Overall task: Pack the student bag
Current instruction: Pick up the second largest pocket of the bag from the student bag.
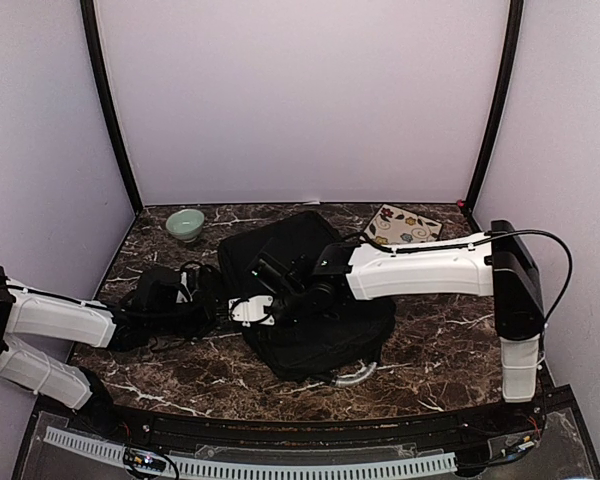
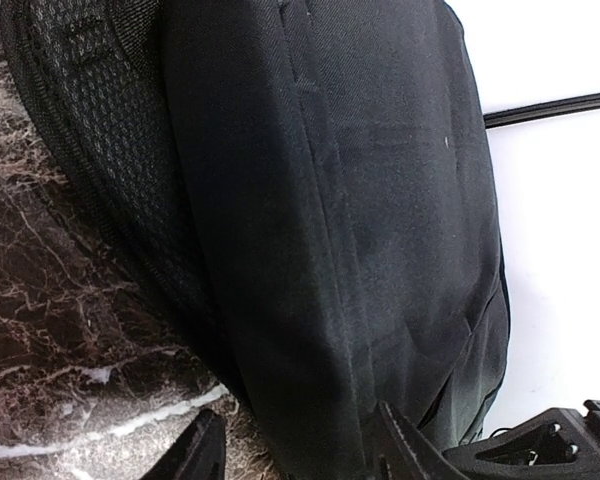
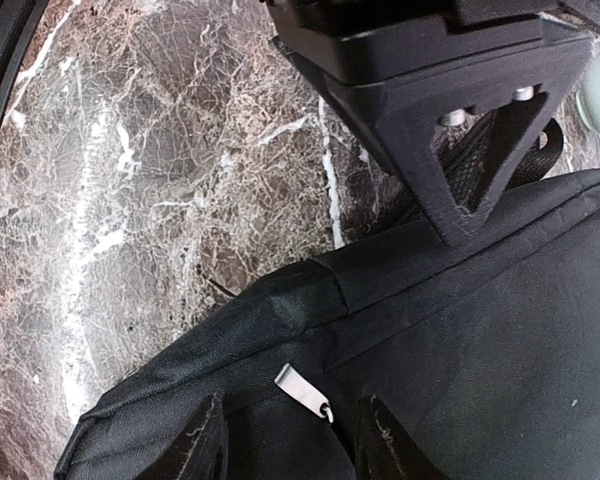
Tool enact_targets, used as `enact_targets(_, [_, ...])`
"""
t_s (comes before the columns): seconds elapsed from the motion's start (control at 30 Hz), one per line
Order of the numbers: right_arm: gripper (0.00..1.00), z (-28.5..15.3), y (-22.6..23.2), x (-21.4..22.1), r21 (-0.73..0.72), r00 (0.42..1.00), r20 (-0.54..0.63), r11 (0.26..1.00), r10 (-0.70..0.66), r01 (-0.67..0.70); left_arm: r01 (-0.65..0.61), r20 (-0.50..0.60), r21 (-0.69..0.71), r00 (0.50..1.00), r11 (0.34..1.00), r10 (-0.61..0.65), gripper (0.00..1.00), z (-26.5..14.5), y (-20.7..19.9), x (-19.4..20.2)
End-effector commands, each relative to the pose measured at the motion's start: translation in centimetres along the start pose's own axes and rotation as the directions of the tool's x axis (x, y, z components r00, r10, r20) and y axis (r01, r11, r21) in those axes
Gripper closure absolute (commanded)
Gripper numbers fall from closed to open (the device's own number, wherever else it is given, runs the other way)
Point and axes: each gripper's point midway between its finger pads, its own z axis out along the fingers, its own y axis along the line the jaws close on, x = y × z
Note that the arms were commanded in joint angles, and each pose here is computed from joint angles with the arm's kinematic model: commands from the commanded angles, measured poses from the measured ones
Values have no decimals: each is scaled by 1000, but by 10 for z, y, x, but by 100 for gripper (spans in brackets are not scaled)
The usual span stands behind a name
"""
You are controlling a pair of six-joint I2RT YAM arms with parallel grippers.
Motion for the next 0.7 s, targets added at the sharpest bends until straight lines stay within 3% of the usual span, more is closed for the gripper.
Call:
enact_targets(0.0, [58, 7, 3, -10, 16, 1000, 10, 999, -28, 28, 2, 18, 23, 1000, 1000, -3, 48, -3, -2, -3])
enact_targets(0.67, [75, 32, -12, 0, 124, 997, -71, 992, 28, -19, 12, 11, 28, 1000, 1000, -12, 49, -1, 1, 0])
